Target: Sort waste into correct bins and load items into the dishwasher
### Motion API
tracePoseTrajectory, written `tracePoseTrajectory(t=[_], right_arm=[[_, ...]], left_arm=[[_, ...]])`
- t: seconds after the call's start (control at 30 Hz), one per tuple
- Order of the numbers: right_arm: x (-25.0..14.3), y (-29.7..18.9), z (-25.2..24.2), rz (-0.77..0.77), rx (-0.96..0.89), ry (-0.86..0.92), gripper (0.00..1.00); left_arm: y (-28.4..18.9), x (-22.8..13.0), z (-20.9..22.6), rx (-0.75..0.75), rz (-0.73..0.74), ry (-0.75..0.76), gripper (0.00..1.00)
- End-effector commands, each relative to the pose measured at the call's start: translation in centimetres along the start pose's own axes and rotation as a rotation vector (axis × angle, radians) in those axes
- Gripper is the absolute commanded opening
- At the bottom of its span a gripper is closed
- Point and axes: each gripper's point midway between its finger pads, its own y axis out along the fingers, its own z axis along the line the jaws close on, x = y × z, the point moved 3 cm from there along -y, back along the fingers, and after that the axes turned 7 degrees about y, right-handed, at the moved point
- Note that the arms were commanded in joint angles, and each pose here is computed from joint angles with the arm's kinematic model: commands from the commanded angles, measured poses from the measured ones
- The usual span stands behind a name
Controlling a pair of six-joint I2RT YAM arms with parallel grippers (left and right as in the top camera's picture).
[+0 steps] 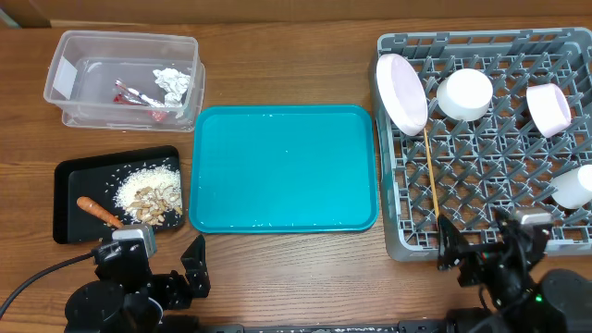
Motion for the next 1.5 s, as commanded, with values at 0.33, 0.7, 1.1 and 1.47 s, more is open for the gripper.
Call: tracePoseTrajectory(t=[0.33,0.7,1.1,1.47], right_arm=[[-3.1,5.7,-0.7,-0.277,0.132,-0.074,1.0],[-5.1,9.1,-2.4,-0.404,0.107,-0.114,1.0],[-6.2,9.6,-3.4,-0.351,0.03,-0.249,1.0],[-6.2,9.6,-3.4,-0.35,0.03,-0.249,1.0]], left_arm=[[0.1,-0.1,0.2,0.01,0.003,-0.006,1.0],[0.1,-0.2,0.2,0.01,0.004,-0.006,1.0],[0.1,-0.2,0.2,0.01,0.004,-0.006,1.0],[0.1,-0.2,0.2,0.012,0.004,-0.006,1.0]])
